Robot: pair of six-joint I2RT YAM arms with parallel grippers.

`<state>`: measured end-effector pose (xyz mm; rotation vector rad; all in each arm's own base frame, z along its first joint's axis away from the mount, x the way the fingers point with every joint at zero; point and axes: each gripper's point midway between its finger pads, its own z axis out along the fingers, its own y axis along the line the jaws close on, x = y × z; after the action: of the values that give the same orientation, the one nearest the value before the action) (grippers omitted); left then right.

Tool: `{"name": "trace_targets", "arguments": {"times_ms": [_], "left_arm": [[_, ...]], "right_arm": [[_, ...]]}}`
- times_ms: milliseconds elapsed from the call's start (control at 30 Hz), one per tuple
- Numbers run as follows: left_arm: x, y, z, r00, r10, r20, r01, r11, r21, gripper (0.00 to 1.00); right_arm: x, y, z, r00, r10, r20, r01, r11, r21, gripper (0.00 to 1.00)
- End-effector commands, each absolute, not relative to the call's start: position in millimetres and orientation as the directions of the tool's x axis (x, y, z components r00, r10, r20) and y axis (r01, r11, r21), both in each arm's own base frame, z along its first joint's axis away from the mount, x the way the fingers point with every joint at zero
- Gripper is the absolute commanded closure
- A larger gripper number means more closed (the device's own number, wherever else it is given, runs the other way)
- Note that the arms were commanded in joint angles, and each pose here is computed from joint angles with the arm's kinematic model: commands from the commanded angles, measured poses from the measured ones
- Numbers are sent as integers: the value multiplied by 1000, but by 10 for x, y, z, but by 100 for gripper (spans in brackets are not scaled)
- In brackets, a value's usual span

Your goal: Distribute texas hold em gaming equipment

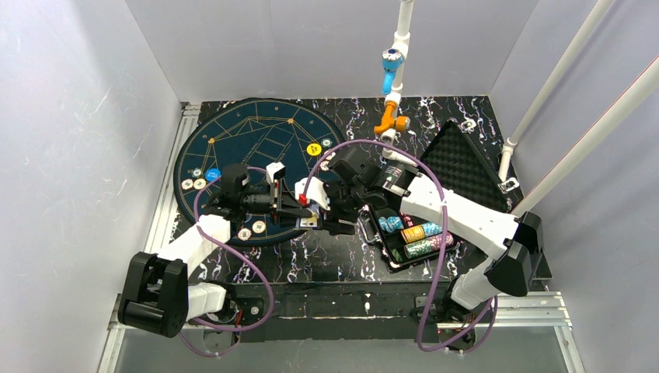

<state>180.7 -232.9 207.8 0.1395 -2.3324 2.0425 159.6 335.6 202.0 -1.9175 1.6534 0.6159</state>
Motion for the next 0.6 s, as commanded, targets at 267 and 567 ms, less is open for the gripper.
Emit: {"name": "trace_targets", "arguments": {"times_ms": [267,567], "left_arm": [[1835,-2355,2332,-1000,-1,-13,13,95,-995,100],[1902,-2371,2452,-996,-10,-88,87,84,-993,100]], "right_arm": [[1724,3396,2434,34,-676,-736,-992,69,-110,3],[1833,2996,2912,-444,-446,-777,-886,345,309,2]]}}
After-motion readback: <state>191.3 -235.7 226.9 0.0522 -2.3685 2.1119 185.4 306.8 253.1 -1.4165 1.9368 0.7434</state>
